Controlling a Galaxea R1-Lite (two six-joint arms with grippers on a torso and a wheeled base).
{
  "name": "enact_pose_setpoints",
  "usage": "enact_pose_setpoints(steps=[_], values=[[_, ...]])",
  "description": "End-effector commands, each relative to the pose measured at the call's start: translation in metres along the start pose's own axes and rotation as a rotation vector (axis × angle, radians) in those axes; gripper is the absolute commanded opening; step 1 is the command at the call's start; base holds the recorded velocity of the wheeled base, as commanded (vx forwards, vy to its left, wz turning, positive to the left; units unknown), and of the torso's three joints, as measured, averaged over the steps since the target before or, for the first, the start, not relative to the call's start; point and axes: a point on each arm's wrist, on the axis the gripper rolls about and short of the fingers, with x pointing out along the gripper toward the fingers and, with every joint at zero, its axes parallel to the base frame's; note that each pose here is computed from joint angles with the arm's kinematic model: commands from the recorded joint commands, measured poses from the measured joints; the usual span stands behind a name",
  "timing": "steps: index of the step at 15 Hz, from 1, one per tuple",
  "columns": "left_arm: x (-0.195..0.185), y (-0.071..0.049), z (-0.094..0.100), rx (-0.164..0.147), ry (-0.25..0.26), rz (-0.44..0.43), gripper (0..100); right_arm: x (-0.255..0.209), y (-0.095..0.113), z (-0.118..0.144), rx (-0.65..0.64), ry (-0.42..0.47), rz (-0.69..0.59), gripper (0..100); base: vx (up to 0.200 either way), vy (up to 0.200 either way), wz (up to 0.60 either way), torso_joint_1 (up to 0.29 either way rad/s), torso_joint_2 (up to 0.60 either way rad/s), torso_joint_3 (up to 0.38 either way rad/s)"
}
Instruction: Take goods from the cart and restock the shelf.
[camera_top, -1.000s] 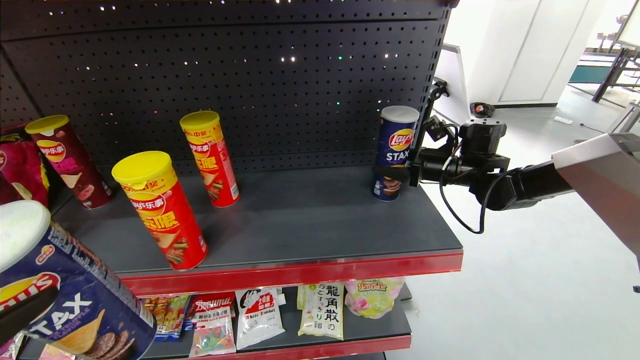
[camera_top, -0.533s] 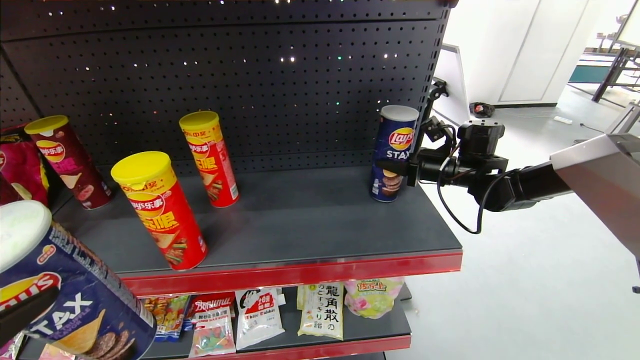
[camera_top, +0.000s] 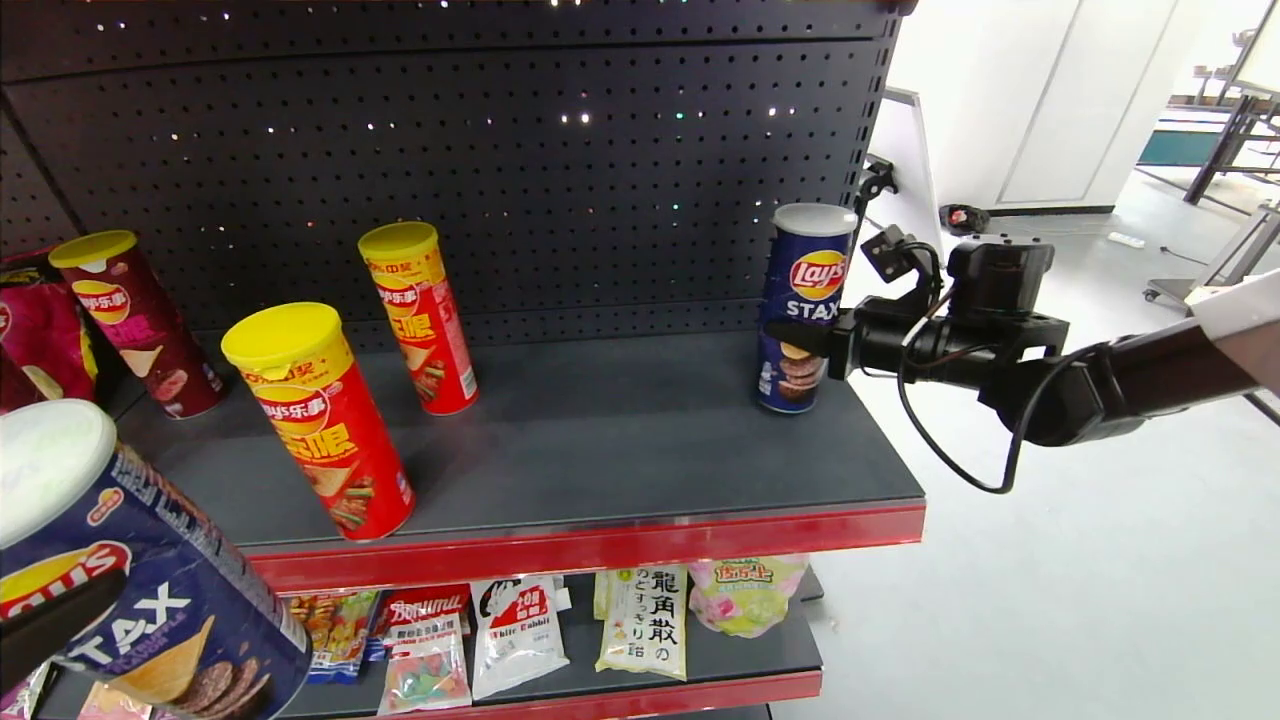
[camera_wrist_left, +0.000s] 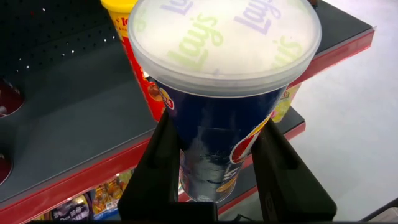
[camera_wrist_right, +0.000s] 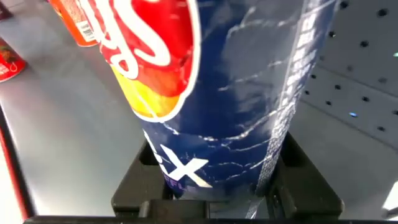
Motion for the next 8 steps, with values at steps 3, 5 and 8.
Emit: enact_pose_setpoints(steps=[3, 5, 8], values=[[0.002, 0.001, 0.001, -0.002, 0.01, 0.007, 0, -0.035, 0.045, 0.014, -0.029, -0.041, -0.008, 0, 0.0, 0.0, 0.0, 0.0, 0.0, 0.0], [0.003, 0.002, 0.001, -0.003, 0.013, 0.013, 0, -0.041, 0.05, 0.013, -0.029, -0.032, -0.005, 0, 0.0, 0.0, 0.0, 0.0, 0.0, 0.0], [0.004, 0.002, 0.003, -0.003, 0.013, 0.016, 0, -0.045, 0.065, 0.003, -0.014, -0.005, 0.014, 0, 0.0, 0.0, 0.0, 0.0, 0.0, 0.0]])
